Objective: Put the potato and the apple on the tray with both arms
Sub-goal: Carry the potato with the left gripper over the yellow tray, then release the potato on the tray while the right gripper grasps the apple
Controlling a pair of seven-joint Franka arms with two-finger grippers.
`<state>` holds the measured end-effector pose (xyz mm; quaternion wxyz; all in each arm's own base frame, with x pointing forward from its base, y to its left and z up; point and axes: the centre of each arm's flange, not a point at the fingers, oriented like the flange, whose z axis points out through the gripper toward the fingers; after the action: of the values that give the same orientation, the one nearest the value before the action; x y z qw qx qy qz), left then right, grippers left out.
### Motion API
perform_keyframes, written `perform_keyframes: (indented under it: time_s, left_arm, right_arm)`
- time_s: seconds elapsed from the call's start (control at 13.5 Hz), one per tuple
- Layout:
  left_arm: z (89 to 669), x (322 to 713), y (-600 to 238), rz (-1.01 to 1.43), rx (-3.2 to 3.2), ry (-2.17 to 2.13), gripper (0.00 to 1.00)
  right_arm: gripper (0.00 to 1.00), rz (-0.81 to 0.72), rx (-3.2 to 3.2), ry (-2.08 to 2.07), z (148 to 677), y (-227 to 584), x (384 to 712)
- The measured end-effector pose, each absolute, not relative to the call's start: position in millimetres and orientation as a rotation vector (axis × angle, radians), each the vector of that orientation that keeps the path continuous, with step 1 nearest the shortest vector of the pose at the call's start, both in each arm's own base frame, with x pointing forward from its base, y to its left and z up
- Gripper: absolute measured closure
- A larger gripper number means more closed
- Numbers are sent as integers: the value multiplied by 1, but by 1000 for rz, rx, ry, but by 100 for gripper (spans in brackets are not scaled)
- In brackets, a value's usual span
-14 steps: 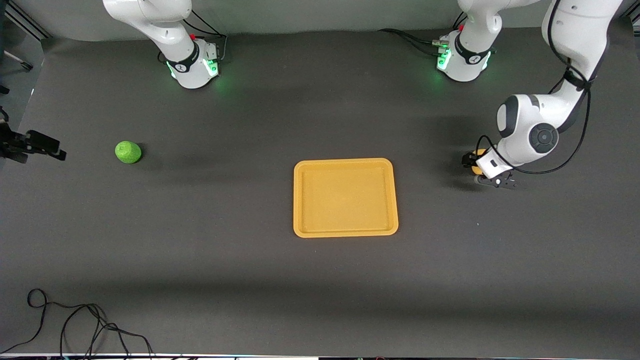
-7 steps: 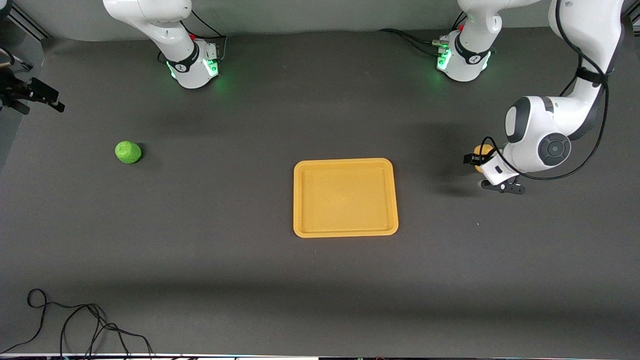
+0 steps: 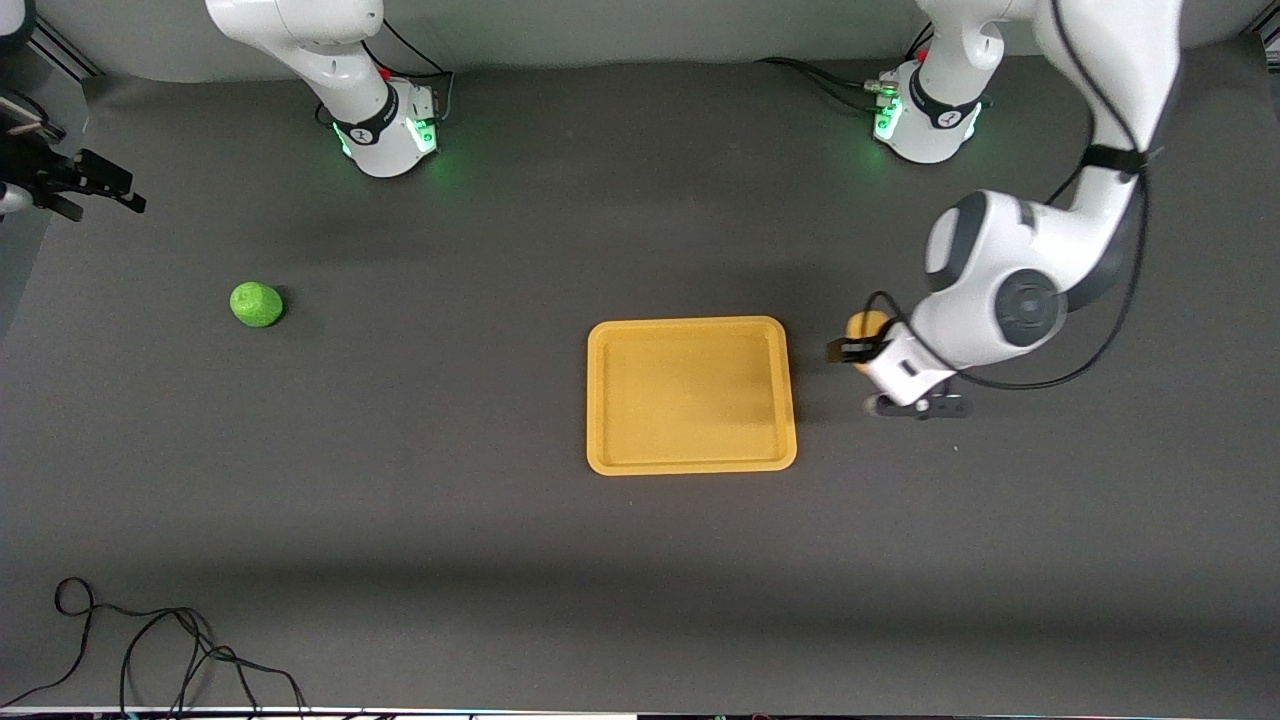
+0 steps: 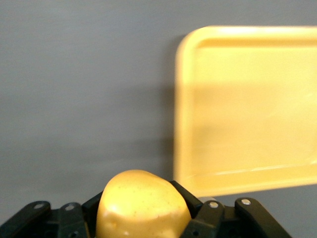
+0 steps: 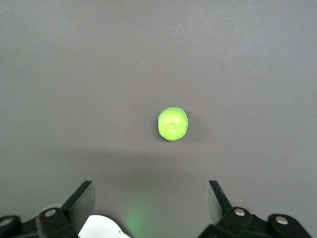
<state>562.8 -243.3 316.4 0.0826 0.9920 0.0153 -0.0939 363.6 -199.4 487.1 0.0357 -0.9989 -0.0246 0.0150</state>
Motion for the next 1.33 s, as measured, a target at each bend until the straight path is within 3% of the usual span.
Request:
perform_keyframes:
  time_s: [0.22, 0.44, 0.66, 0.96, 1.03, 1.33]
  left_arm:
    - [270, 563, -316, -317, 2978, 33, 57]
    - [223, 565, -321, -347, 3030, -9, 58]
    - [212, 573, -319, -286, 3024, 15, 53]
    - [215, 576, -324, -243, 3017, 32, 8]
    - [216, 576, -323, -239, 3018, 32, 1]
    - [243, 589, -311, -243, 3029, 53, 0]
  right_arm:
    - [0, 7, -3074, -83, 440, -192, 364]
    - [0, -13, -3078, -44, 389, -199, 360]
    - [0, -27, -3103, -19, 334, -213, 357]
    - [0, -1, -3146, -18, 271, -210, 348]
    - [0, 12, -3156, -19, 262, -210, 349]
    - [0, 58, -3179, -28, 231, -207, 352]
